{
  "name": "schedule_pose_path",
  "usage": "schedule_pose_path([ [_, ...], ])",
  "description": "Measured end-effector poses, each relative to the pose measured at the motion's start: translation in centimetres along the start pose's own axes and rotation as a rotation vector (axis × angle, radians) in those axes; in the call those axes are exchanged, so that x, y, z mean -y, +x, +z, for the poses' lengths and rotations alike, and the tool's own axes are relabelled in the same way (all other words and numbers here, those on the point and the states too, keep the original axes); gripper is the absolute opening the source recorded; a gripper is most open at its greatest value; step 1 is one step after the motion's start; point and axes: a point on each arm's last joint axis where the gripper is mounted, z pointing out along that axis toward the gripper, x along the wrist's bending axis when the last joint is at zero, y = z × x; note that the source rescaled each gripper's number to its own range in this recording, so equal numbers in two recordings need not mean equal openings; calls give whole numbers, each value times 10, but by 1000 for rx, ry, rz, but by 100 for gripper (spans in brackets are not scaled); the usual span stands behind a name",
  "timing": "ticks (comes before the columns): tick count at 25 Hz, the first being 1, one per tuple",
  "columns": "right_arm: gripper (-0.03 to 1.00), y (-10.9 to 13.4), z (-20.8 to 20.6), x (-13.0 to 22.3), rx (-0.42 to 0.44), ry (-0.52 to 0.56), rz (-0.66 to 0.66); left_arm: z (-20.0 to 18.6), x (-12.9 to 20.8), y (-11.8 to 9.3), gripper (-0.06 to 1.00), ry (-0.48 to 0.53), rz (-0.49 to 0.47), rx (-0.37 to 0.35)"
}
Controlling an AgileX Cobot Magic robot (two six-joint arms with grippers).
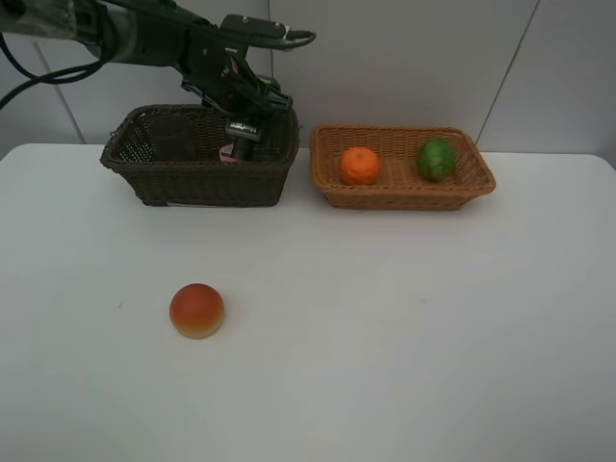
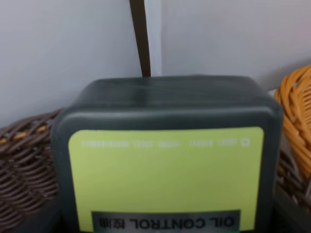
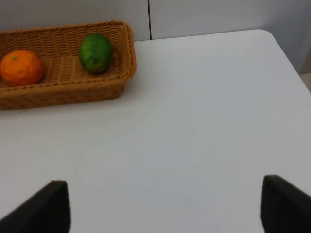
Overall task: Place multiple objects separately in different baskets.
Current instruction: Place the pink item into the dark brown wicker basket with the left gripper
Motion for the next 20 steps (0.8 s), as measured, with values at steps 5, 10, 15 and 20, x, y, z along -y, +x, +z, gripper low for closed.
schedule_pose_path([
  [5, 66, 0, 0, 0, 0, 0, 0, 3, 6, 0, 83, 29, -2, -4],
  [10, 66, 0, 0, 0, 0, 0, 0, 4, 8, 0, 83, 40, -19, 1],
  [15, 66, 0, 0, 0, 0, 0, 0, 4, 9, 0, 85, 60, -32, 0],
  [20, 66, 0, 0, 0, 0, 0, 0, -11, -2, 1, 93, 38, -37, -2],
])
